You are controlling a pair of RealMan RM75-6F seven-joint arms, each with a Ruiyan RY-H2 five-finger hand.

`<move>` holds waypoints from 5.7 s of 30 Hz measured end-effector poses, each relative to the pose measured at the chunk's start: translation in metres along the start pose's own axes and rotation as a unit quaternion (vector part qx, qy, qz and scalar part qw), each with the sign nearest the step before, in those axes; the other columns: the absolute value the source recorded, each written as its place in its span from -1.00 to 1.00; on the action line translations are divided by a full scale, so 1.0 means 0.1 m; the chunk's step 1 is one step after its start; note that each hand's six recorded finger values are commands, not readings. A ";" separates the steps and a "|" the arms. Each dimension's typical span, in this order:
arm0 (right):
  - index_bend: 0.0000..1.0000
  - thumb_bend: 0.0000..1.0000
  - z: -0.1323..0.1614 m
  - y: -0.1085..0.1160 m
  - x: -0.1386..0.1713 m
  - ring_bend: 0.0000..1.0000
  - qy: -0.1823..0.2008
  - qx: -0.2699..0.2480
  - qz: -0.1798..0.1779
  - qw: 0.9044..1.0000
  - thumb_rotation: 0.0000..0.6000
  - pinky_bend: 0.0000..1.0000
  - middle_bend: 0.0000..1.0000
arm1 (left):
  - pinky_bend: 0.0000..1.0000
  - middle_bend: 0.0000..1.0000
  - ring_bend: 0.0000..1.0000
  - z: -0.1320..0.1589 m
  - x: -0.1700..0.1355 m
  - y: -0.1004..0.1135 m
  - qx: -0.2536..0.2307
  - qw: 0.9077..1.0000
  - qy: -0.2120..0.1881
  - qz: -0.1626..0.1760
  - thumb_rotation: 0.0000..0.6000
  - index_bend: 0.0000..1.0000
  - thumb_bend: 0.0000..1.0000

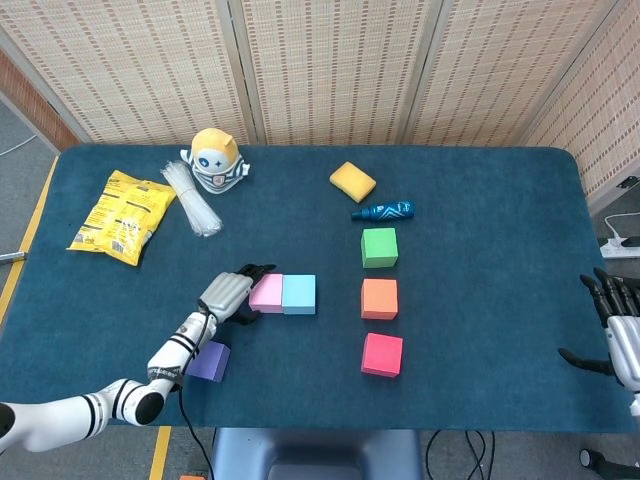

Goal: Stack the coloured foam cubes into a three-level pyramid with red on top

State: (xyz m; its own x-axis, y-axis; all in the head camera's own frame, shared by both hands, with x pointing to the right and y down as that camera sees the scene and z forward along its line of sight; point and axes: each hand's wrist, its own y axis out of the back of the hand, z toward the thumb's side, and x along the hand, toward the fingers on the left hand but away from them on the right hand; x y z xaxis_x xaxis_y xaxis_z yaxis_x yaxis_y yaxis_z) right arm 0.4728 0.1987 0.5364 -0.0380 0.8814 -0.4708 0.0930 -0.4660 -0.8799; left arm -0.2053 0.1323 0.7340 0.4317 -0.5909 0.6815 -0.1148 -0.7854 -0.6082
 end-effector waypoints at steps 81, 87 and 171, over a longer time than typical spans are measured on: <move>-0.01 -0.68 2.88 -1.30 -1.76 -0.11 0.210 -0.033 0.211 0.954 1.00 0.21 -0.08 | -0.67 -1.00 -1.00 -1.16 -1.23 0.89 -0.014 0.988 0.071 0.139 1.00 -0.91 -0.29; -0.02 -0.68 3.04 -1.33 -1.82 -0.11 0.215 -0.027 0.217 0.952 1.00 0.21 -0.08 | -0.67 -1.00 -1.00 -1.17 -1.25 0.88 -0.013 0.988 0.073 0.138 1.00 -0.91 -0.29; -1.00 -0.68 3.17 -0.83 -1.56 -0.97 0.243 -0.013 0.160 0.957 1.00 -0.63 -0.83 | -0.71 -1.00 -1.00 -1.06 -0.65 0.99 0.023 0.994 0.040 0.102 1.00 -0.96 -0.29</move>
State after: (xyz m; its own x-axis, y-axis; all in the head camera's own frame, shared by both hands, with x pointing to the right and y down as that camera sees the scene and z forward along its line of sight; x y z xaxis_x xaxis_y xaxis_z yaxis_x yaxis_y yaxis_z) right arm 0.1557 0.0755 0.6621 0.4623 0.6292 -0.6248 0.0482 -0.7214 -0.6908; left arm -0.3392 0.0733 0.6724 0.3309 -0.7516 0.5706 -0.1520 -0.6392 -0.7539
